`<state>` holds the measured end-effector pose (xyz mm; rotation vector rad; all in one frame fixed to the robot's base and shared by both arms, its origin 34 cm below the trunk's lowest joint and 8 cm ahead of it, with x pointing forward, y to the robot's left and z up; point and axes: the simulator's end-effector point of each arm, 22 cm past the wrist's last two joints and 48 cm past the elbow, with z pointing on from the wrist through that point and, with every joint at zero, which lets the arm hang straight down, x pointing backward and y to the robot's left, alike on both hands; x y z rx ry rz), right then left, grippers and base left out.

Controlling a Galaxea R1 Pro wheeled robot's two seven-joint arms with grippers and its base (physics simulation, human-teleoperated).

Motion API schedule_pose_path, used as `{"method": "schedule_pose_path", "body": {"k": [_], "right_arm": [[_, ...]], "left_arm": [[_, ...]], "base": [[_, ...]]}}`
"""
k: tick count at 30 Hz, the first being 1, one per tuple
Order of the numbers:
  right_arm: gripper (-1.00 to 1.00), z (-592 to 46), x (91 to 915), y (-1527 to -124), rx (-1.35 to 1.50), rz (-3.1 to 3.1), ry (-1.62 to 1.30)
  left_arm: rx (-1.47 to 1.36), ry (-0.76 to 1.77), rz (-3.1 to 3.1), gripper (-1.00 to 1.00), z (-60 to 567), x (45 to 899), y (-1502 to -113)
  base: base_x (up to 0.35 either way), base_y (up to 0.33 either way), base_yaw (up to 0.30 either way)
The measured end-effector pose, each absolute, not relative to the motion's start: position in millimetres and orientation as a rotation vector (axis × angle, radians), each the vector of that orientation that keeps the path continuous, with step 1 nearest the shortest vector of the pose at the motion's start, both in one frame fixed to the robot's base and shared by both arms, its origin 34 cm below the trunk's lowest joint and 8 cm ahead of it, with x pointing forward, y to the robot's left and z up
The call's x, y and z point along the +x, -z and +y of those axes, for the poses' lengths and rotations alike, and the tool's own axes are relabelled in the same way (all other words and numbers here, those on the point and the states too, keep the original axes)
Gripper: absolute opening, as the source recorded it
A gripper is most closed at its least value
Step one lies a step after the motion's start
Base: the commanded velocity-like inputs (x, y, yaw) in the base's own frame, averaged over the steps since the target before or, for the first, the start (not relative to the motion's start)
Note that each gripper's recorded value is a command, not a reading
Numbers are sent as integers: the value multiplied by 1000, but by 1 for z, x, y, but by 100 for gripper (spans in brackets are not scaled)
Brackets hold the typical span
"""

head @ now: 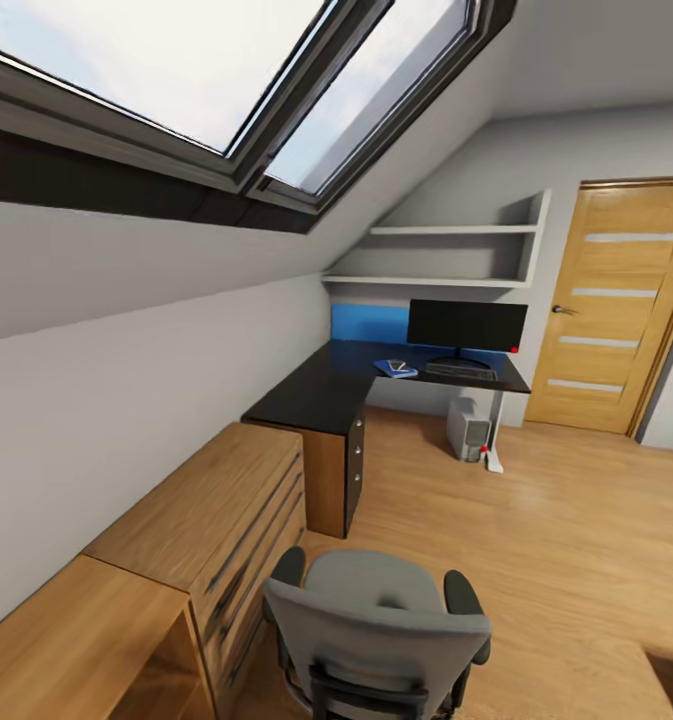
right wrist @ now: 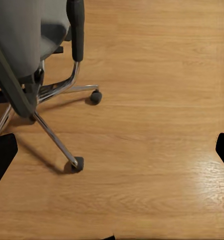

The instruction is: In the bedroom, organize the workspace by keeping the computer under the desk, ensuring the monitor is on the desk, placing the keyboard on the desk next to the monitor, placing the mouse on the desk next to the keyboard, moving the folder from the swivel chair onto the desk next to the mouse, stacking the notebook on top of the folder with the pen on top of the notebook, and positioning the swivel chair next to the desk.

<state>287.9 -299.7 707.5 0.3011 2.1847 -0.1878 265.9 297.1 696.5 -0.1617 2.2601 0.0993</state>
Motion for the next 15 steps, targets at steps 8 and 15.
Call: {"method": "schedule_pose_path", "body": {"k": [8,15], "right_arm": [[100,-300,289,-709,301,2179,187],[100,-300,291,-709,301,2175,187]], "left_arm": [[-162,-99,2256,100,297,267,-697],[-162,-98,2251,100,297,269,-698]], "base": [[0,118,-265],[-57,111,-265]]}}
